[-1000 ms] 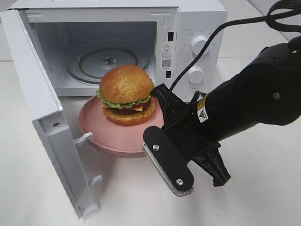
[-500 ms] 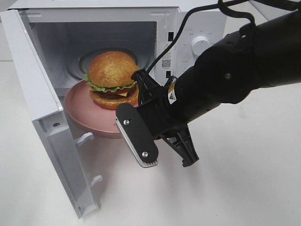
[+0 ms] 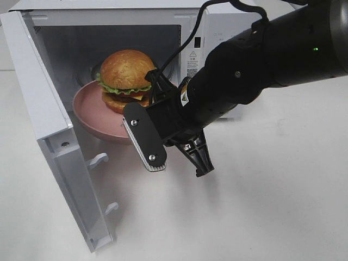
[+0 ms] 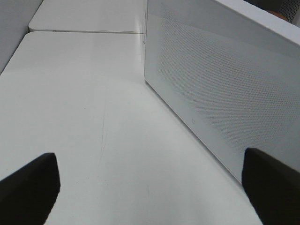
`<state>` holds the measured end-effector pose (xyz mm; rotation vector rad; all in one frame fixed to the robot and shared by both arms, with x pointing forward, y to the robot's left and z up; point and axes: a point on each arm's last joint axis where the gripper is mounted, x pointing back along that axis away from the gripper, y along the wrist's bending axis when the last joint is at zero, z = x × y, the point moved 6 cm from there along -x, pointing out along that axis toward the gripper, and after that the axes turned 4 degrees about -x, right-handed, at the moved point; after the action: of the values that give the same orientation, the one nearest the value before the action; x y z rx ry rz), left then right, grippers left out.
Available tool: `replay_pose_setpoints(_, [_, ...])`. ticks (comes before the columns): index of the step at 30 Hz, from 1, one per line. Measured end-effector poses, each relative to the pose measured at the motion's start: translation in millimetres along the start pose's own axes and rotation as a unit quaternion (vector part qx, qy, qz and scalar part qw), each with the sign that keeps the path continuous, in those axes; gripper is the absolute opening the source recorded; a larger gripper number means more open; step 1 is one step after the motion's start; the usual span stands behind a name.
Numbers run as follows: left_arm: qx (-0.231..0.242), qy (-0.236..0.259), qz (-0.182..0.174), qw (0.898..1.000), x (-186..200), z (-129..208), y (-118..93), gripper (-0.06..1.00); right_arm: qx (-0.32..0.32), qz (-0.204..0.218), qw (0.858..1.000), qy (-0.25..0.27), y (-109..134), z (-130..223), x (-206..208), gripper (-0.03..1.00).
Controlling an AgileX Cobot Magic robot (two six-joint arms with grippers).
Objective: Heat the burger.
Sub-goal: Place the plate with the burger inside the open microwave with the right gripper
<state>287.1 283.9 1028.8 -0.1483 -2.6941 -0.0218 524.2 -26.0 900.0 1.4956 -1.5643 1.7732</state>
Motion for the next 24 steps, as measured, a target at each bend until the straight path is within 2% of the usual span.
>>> replay_pose_setpoints(14, [0.0, 0.0, 0.0, 1.0, 0, 0, 0, 0.98, 0.001, 0.024, 1.0, 0.014, -30, -3, -5, 0.06])
replay_pose_setpoints(24, [0.0, 0.0, 0.0, 1.0, 0, 0, 0, 0.98, -0.008, 0.007, 0.999, 0.032, -37, -2, -22, 0.06])
